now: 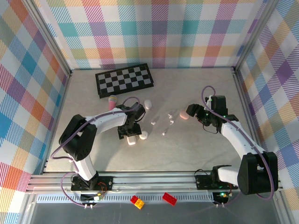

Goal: Insert the wireless bluetooth earbuds into the charging case

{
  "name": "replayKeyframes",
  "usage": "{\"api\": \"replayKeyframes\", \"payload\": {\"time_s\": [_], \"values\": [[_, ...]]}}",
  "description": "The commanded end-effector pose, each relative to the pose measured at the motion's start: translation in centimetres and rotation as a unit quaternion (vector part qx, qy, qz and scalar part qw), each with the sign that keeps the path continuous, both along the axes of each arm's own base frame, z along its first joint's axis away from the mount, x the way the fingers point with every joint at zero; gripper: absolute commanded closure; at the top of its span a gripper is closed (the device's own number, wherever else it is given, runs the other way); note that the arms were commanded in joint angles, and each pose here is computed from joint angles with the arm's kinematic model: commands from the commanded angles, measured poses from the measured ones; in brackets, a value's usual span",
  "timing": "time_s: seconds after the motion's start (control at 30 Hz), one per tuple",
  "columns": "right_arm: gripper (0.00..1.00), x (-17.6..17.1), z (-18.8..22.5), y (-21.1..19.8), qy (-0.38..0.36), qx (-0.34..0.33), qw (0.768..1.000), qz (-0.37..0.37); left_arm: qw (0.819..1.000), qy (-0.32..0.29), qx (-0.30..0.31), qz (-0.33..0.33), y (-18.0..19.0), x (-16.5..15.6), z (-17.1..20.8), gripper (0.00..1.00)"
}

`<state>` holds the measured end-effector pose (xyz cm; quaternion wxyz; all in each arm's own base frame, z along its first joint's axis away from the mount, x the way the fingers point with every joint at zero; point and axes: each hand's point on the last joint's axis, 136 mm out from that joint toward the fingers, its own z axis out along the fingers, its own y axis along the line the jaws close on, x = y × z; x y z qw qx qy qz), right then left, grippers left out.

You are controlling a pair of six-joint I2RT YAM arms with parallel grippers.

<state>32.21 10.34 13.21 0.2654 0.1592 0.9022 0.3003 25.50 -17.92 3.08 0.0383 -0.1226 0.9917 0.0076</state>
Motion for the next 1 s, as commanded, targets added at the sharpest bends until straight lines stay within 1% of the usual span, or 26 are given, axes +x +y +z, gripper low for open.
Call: {"api": "replayKeyframes", "payload": {"time_s": [0.0,0.1,0.2,0.4,0.43,0.5,0.53,0.57,0.73,0.87,0.97], "values": [[0.21,-0.3,-0.1,-0.2,-0.001,-0.005,1.0,0.003,0.999,0.019,-0.003,-0.027,-0.5,-0.8,-0.5,0.29],[0.21,-0.3,0.1,-0.2,-0.003,-0.005,1.0,0.003,0.999,0.021,0.003,-0.028,-0.2,-0.9,-0.8,0.32],[0.21,-0.4,0.3,-0.2,-0.004,-0.005,1.0,0.003,0.999,0.028,0.003,-0.025,-0.3,-1.1,-1.4,0.36],[0.21,-0.6,0.7,-0.3,-0.01,-0.009,1.0,0.005,0.999,0.04,-0.005,-0.017,-0.5,-1.5,-2.1,0.37],[0.21,-0.6,0.7,-0.3,-0.01,-0.01,1.0,0.004,0.999,0.04,-0.006,-0.016,-0.5,-1.5,-2.1,0.39],[0.21,-0.7,0.7,-0.4,-0.009,-0.012,1.0,0.004,0.999,0.037,-0.01,-0.013,-0.6,-1.5,-2.0,0.45],[0.21,-0.7,0.7,-0.4,-0.009,-0.012,1.0,0.004,0.999,0.035,-0.011,-0.013,-0.7,-1.4,-1.9,0.47],[0.21,-0.7,0.7,-0.4,-0.009,-0.011,1.0,0.004,0.999,0.032,-0.012,-0.012,-0.7,-1.4,-1.6,0.49],[0.2,-0.8,1.7,0.1,-0.028,-0.003,0.999,0.019,1.0,0.005,-0.011,-0.006,-0.4,-0.7,0.2,0.52],[0.19,-1.2,3.4,0.8,-0.069,0.003,0.996,0.049,0.999,-0.031,-0.02,0.01,-0.5,0.2,2.3,0.54],[0.19,-1.8,4.8,2.0,-0.113,0.009,0.99,0.084,0.996,-0.072,-0.041,0.028,-0.9,1.4,4.6,0.54]]}}
